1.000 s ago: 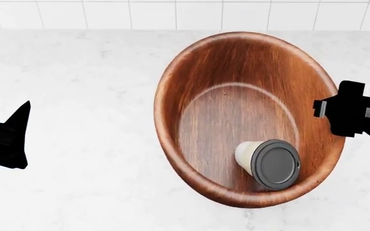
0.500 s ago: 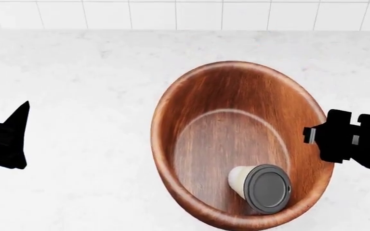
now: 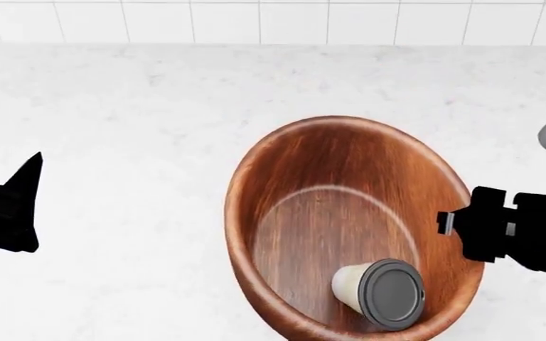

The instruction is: Place the cup inside the bowl on the dining table and move the bowl to any counter.

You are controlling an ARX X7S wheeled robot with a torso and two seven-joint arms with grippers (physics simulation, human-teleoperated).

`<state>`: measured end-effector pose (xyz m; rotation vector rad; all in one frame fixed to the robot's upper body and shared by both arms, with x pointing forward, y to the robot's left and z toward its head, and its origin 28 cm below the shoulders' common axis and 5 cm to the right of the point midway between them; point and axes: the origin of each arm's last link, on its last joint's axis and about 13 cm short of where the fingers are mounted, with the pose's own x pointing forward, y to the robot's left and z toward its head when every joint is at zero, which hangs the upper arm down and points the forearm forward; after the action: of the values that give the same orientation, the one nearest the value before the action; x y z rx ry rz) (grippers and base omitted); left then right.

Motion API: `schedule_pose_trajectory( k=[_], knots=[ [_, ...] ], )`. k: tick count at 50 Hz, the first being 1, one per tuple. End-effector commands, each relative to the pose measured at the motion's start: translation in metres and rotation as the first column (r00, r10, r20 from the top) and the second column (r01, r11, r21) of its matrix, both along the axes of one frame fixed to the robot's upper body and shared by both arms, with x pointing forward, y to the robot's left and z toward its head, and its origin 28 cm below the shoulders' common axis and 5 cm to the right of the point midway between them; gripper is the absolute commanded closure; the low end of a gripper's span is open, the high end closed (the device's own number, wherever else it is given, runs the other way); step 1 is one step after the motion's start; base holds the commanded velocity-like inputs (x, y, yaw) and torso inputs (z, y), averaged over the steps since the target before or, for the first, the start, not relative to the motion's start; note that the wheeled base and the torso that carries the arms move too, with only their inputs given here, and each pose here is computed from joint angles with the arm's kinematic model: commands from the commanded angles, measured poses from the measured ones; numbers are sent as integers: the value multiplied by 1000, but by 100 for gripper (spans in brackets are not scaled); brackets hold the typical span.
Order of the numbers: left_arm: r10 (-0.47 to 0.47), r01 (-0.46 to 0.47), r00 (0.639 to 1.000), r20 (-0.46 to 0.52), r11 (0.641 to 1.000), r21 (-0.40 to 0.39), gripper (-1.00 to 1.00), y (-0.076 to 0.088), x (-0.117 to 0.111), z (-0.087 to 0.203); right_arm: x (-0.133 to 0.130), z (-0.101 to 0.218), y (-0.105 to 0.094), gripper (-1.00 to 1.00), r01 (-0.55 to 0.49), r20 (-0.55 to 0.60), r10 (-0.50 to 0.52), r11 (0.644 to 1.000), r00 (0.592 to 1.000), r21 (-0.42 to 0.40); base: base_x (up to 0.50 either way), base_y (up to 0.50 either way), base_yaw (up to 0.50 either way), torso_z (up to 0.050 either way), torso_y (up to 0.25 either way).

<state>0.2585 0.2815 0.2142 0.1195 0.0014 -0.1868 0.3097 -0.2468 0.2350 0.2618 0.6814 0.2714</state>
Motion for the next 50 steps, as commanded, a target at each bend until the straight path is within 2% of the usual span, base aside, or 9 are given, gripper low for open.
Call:
schedule_pose_trajectory(
  k=[1, 10, 11, 33, 39, 41, 45, 47, 50],
  knots=[
    [17, -17, 1000, 12, 1000, 20, -100, 3, 2, -4, 7, -13, 7, 100, -30, -17, 31, 998, 999, 49, 0, 0, 0, 0, 0],
    [10, -10, 1000, 9, 1000, 19, -100, 2, 3, -4, 4, 10, 3, 100, -20, 19, 19, 999, 1000, 40, 0, 0, 0, 0, 0],
    [10, -10, 1000, 10, 1000, 19, -100, 2, 3, -4, 5, 12, 3, -100, -18, 26, 17, 999, 1000, 42, 0, 0, 0, 0, 0],
    [7, -7, 1000, 8, 1000, 22, -100, 1, 4, -2, 1, 43, 2, -100, -10, 189, 5, 1000, 982, 26, 0, 0, 0, 0, 0],
    [11, -11, 1000, -4, 1000, 7, -100, 1, 6, 2, -12, 48, 5, -100, 5, 437, 76, 983, 896, -182, 0, 0, 0, 0, 0],
    [13, -13, 1000, -7, 1000, 4, -100, 0, 8, 4, -16, 45, 5, -100, 63, 563, 171, 926, 808, -371, 0, 0, 0, 0, 0],
    [11, -11, 1000, -6, 1000, 7, -100, -1, 11, 11, -24, 43, 6, -100, 123, 653, 152, 927, 742, -356, 0, 0, 0, 0, 0],
    [0, 0, 1000, -12, 1000, -17, -100, 0, 16, 26, -38, 55, 2, -100, 255, 746, 93, 906, 660, -339, 0, 0, 0, 0, 0],
    [-8, 8, 1000, -3, 999, -42, -100, 4, 24, 49, -52, 74, 0, -100, 255, 753, 115, 899, 648, -356, 0, 0, 0, 0, 0]
  ],
)
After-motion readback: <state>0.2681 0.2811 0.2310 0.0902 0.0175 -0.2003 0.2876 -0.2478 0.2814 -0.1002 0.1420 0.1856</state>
